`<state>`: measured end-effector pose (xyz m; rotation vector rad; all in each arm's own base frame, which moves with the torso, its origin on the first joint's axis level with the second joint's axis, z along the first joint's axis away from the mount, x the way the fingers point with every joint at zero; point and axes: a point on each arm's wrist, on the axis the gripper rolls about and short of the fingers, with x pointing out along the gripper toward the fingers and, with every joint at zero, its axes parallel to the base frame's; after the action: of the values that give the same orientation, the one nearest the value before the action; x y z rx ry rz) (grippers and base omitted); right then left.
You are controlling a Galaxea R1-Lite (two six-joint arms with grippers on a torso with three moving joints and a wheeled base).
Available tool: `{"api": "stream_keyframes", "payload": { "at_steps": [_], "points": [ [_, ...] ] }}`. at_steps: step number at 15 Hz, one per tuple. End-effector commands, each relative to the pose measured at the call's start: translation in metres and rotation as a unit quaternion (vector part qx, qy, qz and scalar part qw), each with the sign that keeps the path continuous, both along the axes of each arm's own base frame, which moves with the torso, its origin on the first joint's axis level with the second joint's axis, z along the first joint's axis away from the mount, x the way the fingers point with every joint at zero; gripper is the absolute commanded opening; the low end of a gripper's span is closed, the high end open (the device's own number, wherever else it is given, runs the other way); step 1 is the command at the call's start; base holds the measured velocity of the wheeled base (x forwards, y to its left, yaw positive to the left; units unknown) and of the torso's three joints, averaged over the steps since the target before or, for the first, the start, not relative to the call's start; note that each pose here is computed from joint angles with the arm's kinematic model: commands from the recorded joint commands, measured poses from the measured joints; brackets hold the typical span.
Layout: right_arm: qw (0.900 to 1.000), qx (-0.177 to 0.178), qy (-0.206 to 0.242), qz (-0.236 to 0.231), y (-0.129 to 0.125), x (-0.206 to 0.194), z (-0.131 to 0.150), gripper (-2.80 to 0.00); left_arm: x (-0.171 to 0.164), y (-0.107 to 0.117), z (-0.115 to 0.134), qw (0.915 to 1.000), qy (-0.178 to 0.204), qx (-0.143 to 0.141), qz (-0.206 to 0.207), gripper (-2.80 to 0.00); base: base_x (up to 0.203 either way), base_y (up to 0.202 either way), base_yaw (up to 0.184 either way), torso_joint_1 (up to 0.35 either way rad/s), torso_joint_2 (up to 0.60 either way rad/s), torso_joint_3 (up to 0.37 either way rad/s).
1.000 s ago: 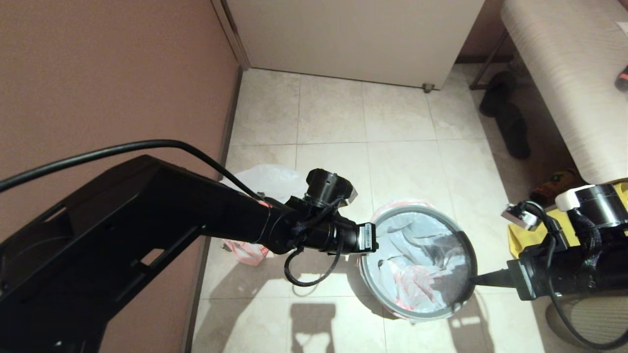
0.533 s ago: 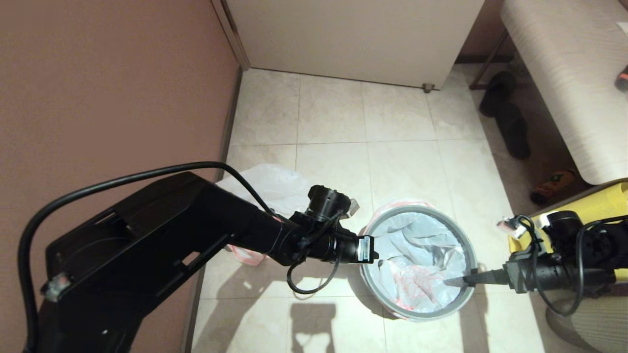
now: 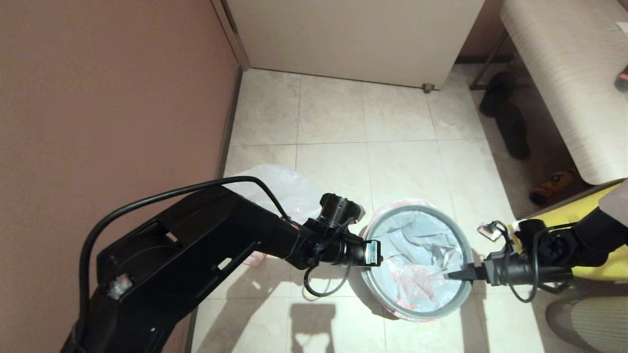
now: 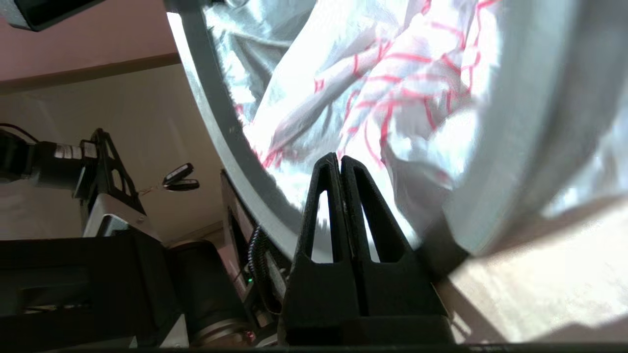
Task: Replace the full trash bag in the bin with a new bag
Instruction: Place the trash can ring on the trash can
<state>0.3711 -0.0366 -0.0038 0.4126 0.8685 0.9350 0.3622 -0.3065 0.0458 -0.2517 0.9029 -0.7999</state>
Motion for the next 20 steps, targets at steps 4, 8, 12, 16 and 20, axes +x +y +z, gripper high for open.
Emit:
{"api": "stream_keyframes", "payload": {
  "at_steps": [4,8,12,16,20],
  "points": [
    [1.000,-0.004,0.002,0.001,0.000,0.020,-0.020,-2.80,0.014,-0.003,-0.017,0.9995,0.005,0.010,0.028,-2.80,0.000,0.000,0.000,0.000,0.00,0.000],
    [1.000,-0.002,0.000,0.002,0.001,0.020,-0.017,-2.80,0.022,-0.006,-0.018,0.9987,0.022,0.025,0.038,-2.80,0.000,0.000,0.000,0.000,0.00,0.000],
    [1.000,0.001,-0.015,0.000,0.002,0.011,0.021,-2.80,0.021,-0.001,-0.010,0.9955,0.060,0.056,0.048,-2.80,0.000,0.000,0.000,0.000,0.00,0.000],
    [0.999,-0.025,-0.039,-0.002,0.018,-0.019,0.088,-2.80,-0.001,0.006,0.046,0.9980,0.027,0.028,0.049,-2.80,0.000,0.000,0.000,0.000,0.00,0.000],
    [0.994,-0.078,-0.057,-0.056,0.026,-0.074,0.145,-2.80,-0.062,0.017,0.141,0.9972,-0.046,-0.006,0.058,-2.80,0.000,0.000,0.000,0.000,0.00,0.000]
  ]
}}
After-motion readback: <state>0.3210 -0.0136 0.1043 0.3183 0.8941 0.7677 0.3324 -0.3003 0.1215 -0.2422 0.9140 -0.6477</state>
